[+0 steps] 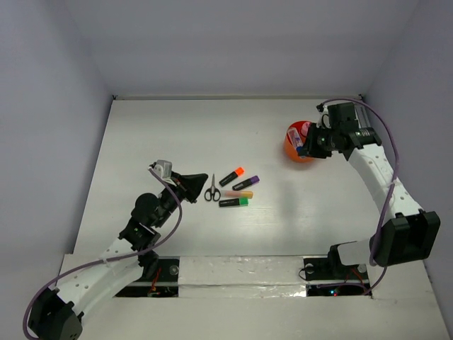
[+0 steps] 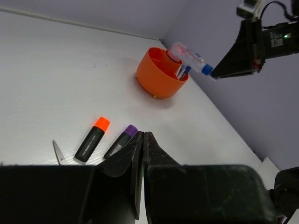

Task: Sort the stationery into containers
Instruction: Place the stationery in the storage box.

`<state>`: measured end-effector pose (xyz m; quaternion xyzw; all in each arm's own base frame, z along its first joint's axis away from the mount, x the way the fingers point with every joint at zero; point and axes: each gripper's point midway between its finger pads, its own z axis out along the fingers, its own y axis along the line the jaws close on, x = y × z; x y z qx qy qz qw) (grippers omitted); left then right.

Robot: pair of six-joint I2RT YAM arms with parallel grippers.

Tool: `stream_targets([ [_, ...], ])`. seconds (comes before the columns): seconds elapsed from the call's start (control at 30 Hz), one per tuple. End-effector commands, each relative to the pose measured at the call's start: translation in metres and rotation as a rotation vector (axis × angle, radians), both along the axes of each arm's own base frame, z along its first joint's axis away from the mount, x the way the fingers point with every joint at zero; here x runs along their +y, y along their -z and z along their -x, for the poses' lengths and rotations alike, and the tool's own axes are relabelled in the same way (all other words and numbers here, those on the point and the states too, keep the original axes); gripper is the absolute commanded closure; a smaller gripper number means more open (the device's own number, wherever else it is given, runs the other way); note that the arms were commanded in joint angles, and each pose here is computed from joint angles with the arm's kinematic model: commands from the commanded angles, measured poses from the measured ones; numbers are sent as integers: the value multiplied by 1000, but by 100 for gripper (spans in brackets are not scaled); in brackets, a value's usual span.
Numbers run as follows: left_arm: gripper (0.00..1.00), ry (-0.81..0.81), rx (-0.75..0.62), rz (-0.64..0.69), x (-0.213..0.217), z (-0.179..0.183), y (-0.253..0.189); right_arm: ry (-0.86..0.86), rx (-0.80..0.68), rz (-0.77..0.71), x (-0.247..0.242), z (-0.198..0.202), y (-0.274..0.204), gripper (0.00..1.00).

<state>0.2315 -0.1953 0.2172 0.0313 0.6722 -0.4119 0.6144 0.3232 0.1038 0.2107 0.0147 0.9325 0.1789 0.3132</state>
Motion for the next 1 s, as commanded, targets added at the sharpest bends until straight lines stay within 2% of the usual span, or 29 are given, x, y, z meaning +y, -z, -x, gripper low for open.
stream_targets([
  [0.0,99,18,-70,54,-1,6,-28,-34,7,-37,0,-4,-7,100],
  [0.43,99,18,-63,51,-2,5,-25,23,91,-50,-19,-21,18,100],
  [0.97,99,25,-60,52,-3,5,-24,56,157,-69,-26,-34,23,98],
])
